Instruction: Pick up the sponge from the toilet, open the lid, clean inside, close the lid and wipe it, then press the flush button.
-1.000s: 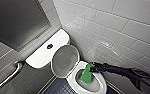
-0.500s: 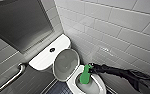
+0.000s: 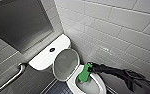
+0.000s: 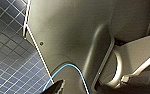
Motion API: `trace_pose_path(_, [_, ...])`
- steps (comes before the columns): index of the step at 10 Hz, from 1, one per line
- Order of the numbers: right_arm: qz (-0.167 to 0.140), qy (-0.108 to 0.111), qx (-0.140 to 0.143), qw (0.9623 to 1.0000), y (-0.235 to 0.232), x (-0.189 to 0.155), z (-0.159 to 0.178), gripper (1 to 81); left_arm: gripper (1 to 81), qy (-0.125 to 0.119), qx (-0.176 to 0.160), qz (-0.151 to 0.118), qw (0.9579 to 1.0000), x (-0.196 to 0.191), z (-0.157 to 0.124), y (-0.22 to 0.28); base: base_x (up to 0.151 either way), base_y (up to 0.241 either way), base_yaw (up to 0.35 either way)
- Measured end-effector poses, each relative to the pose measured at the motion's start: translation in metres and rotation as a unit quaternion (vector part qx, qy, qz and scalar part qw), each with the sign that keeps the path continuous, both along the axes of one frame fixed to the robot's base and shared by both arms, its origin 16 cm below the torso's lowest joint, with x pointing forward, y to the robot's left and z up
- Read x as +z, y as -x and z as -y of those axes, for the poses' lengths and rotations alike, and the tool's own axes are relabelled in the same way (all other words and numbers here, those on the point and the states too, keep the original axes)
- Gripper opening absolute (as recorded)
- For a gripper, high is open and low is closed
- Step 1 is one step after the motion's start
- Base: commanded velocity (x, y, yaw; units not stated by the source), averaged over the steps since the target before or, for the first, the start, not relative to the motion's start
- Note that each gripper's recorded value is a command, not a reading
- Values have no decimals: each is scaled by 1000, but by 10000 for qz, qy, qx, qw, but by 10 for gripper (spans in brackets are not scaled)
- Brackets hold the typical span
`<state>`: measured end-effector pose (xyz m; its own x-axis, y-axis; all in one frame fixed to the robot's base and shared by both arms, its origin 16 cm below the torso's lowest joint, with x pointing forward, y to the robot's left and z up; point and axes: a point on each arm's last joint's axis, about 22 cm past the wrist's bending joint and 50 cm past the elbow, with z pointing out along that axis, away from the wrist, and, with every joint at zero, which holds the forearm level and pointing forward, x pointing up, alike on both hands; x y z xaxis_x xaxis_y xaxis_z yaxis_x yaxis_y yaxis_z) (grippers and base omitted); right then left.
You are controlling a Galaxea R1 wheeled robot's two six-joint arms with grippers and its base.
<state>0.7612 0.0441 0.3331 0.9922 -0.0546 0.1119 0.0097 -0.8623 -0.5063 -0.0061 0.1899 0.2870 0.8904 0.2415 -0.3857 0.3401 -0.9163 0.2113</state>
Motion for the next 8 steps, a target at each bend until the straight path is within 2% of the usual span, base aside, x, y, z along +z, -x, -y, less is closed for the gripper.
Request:
trace_pose_path(3, [37, -45, -122, 9999, 0, -4, 4, 10, 811, 16, 2, 2, 10000, 0, 3, 0, 0, 0, 0])
trace_pose_path(5, [-38, 30, -184, 9998, 10, -17, 24, 10, 811, 23, 6, 6, 10000, 0, 4, -1, 0, 0, 0])
trace_pose_path(8, [-138, -138, -28, 9998, 24, -13, 38, 10, 811, 72, -14, 24, 10000, 0, 11, -2, 0, 0, 0])
